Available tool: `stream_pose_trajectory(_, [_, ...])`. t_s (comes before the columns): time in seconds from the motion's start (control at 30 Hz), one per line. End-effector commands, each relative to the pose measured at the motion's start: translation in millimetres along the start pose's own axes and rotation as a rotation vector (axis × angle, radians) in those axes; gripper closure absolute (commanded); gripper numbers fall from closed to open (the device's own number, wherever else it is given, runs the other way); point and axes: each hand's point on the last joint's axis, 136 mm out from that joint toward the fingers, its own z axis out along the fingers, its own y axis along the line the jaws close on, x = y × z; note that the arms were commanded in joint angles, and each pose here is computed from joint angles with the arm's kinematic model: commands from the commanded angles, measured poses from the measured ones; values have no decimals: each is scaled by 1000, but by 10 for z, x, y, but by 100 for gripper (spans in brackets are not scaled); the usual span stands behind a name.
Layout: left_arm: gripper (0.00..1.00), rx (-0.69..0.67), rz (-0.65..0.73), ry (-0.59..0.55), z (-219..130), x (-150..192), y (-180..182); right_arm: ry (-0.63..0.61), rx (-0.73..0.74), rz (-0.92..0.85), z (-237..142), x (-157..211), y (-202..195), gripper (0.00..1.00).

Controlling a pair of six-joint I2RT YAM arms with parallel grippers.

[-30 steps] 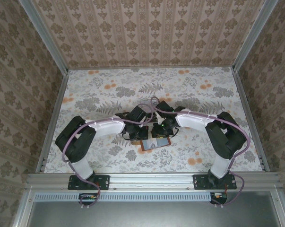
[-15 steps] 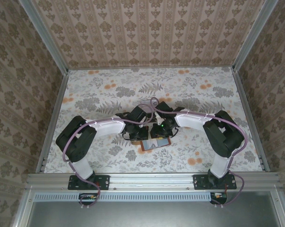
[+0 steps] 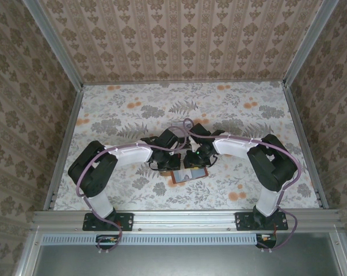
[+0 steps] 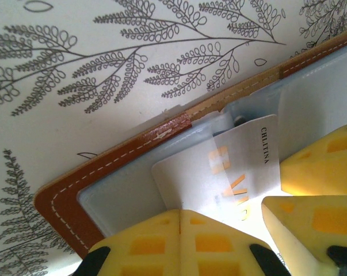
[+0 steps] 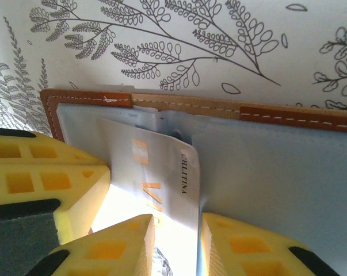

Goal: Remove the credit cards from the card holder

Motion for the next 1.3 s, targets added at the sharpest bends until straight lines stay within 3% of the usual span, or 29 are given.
stream_pose_trajectory(0.0, [96,-84,-7,67,74,193,240,33,-59,15,19,63,72,72])
stream_pose_trajectory(0.23, [96,-83,-9,74,105,198,246,-4,-142,20,-102,8,210,76])
stream_pose_trajectory(0.63, [96,-82,-8,71,102,192,244,-37,-178,27,-226,-31,217,91])
stream_pose_trajectory(0.9, [96,-84,-1,56,55,167,232,-67,-68,10,-323,-44,2,94])
stream_pose_trajectory(1.27, [96,-76,32,7,-64,-1,161,-162,-56,-34,-706,-142,12,95])
